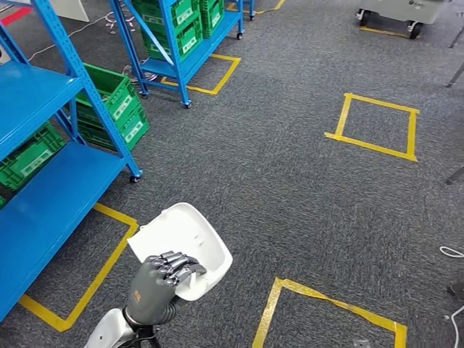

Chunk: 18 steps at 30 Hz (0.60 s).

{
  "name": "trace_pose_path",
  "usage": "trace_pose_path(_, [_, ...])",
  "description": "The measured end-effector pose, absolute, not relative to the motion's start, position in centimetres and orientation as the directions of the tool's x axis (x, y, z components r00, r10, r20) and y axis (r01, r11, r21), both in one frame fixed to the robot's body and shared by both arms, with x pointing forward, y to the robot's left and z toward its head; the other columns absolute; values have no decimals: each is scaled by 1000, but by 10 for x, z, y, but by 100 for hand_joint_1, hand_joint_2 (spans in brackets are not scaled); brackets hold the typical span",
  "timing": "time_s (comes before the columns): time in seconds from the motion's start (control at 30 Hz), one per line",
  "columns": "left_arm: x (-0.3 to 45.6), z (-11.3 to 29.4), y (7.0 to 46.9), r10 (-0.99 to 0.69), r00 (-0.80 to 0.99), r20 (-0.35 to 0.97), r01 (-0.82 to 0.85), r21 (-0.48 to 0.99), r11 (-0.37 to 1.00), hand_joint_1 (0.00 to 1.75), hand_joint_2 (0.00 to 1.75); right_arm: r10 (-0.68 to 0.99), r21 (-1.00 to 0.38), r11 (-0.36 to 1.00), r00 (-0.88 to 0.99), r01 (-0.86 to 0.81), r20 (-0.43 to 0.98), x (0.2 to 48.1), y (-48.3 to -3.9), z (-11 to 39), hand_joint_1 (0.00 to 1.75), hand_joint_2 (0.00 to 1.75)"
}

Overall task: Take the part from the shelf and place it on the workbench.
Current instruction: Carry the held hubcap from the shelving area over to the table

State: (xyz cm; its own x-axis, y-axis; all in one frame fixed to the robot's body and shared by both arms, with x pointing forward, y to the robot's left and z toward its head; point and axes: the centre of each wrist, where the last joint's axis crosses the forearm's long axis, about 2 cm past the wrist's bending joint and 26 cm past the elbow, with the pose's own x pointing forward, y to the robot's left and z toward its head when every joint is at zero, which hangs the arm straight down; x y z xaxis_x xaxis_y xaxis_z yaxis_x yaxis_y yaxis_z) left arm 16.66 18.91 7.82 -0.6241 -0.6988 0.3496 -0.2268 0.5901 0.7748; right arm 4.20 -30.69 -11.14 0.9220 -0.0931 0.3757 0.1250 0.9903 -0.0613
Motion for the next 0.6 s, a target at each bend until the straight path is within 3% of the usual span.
trace_pose_path(0.27, [160, 77, 229, -739, -572, 355, -269, 770, 578, 175, 175, -20, -64, 997, 930, 46, 366, 83, -274, -105, 0, 175])
trace_pose_path(0.6, [161, 78, 236, -745, -573, 340, -280, 774, 568, 175, 175, -22, -41, 998, 922, 42, 386, 98, -259, -101, 0, 175])
